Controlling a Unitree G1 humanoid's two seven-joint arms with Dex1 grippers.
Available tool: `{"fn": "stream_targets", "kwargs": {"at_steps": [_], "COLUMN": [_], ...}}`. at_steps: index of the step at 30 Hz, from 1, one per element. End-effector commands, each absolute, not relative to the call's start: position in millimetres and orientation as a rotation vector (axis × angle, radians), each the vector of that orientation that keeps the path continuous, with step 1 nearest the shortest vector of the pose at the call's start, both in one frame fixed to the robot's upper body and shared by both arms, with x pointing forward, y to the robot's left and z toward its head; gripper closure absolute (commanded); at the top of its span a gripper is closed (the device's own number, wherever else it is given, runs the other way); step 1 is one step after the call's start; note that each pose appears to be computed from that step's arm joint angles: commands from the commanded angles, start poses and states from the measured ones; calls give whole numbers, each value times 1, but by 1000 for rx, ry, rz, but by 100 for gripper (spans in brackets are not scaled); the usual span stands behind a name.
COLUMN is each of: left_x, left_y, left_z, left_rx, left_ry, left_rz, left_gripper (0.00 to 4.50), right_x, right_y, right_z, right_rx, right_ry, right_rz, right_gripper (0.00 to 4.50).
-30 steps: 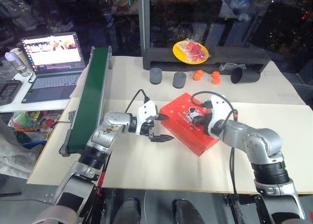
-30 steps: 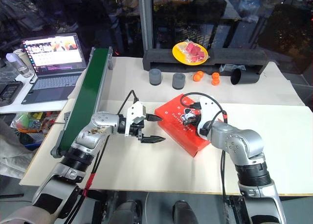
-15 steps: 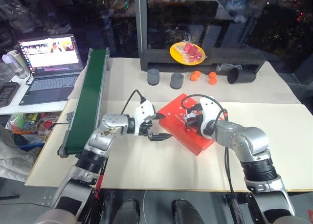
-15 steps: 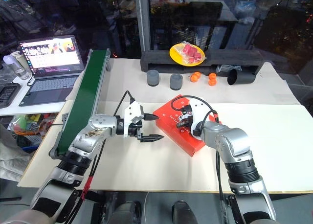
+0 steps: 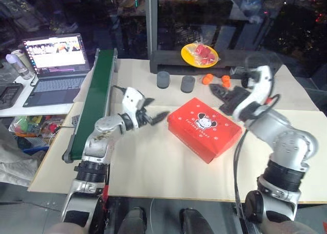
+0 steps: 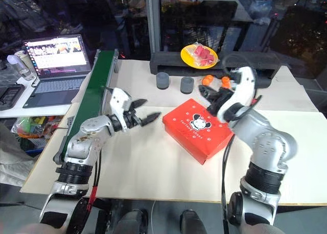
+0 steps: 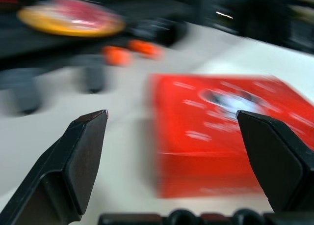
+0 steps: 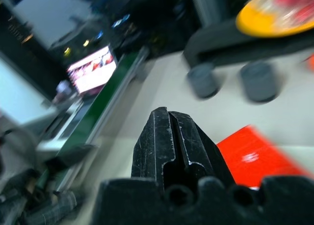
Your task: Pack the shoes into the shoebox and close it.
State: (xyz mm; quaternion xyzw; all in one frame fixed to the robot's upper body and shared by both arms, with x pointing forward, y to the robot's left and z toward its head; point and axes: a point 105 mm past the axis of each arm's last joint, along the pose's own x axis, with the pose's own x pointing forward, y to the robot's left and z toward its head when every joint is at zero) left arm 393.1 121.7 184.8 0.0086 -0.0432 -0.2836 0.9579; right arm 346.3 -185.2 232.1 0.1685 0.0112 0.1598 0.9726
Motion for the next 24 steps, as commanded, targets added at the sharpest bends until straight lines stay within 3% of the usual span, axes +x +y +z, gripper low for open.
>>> {"fn": "stream_targets", "kwargs": {"at_steps": [1,3,9,13,24], "left_x": [405,405,401,396,397], "left_y": [171,185,197,200,192], "left_z": [196,189,167,154,157], "left_rx": [-12,-28,-54,-62,-67], "left_ry": [-128,-111,-31,14,4], "left_rz": [-250,-151,-46,-8,-43], "left_gripper": [0,0,0,0,0], "right_x": [346,346,346,343,338], "right_y": [-240,-262,-280,-292,-302], "right_z": [221,206,192,179,168], "right_rx": [16,-186,-352,-366,-347], "right_ry": [26,47,-8,-8,6], "right_rz": [4,-131,-263,-324,-362], "right_gripper": [438,438,438,438,438]}}
